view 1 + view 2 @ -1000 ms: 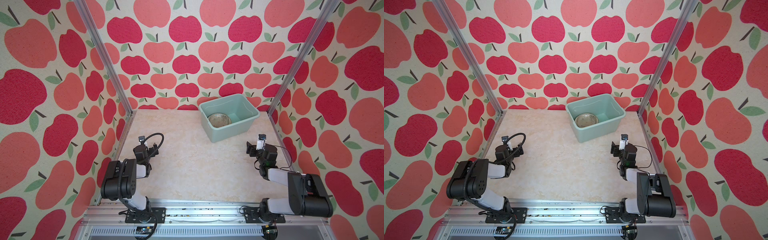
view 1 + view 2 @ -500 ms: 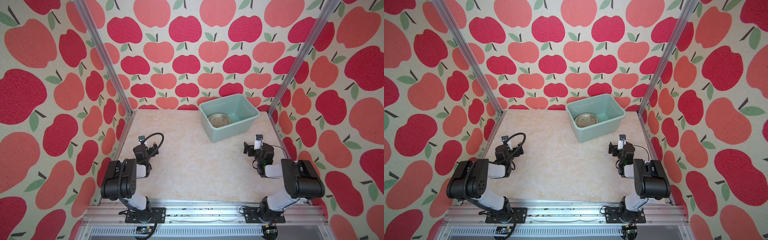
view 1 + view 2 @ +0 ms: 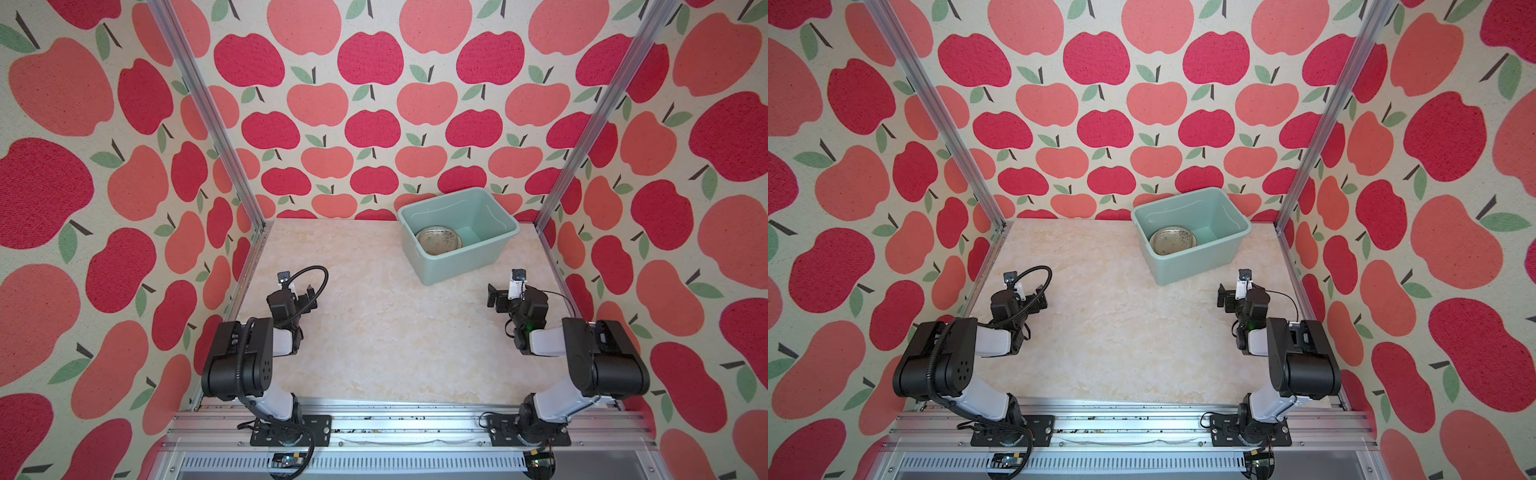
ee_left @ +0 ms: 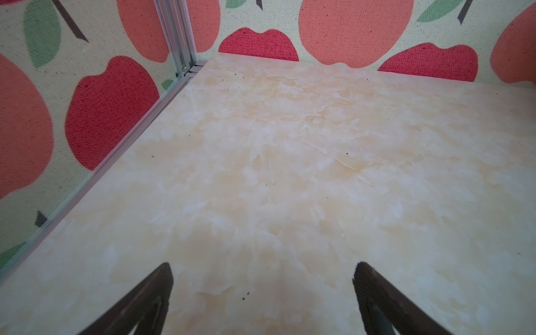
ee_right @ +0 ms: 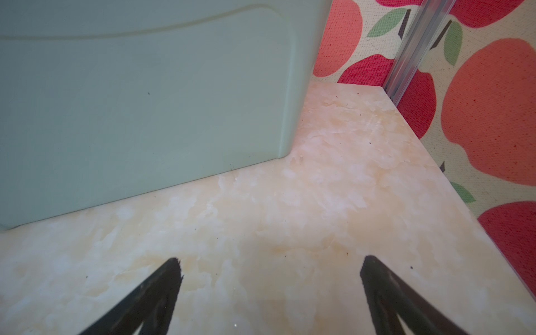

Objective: Place the plates into the plastic bin on the countertop

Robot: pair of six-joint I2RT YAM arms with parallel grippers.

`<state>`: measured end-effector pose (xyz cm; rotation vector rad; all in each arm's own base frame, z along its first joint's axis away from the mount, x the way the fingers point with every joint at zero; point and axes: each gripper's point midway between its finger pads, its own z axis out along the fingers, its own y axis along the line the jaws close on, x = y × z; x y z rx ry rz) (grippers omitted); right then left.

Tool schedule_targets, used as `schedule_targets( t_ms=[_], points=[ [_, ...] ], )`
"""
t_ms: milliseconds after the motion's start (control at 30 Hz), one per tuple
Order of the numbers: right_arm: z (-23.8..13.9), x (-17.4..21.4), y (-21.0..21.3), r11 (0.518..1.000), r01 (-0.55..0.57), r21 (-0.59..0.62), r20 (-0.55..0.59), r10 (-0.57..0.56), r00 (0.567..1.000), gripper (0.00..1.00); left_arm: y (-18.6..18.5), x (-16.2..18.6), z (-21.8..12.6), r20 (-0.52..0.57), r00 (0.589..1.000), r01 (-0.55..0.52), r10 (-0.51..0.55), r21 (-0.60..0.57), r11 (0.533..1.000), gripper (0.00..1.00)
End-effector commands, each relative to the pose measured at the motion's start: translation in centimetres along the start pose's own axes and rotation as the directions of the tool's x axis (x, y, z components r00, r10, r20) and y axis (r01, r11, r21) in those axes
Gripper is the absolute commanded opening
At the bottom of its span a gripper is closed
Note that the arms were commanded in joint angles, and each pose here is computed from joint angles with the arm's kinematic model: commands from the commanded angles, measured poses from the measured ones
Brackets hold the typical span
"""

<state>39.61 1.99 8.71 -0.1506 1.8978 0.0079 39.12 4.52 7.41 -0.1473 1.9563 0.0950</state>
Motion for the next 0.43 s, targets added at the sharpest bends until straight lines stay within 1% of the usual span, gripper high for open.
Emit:
schedule_targets(
  t_ms=[0, 400],
  points=[
    [0.25, -0.39, 0.25, 1.000, 0.015, -0.002, 0.005, -0.015, 1.000, 0.99, -0.17, -0.89, 0.29, 0.032, 0.999, -0.018, 0.018, 0.004, 1.000, 0.99],
    [0.08, -0.45, 0.28, 1.000, 0.012, -0.007, 0.012, -0.011, 1.000, 0.99, -0.18, -0.87, 0.29, 0.032, 0.999, -0.019, 0.019, 0.004, 1.000, 0.99]
  ],
)
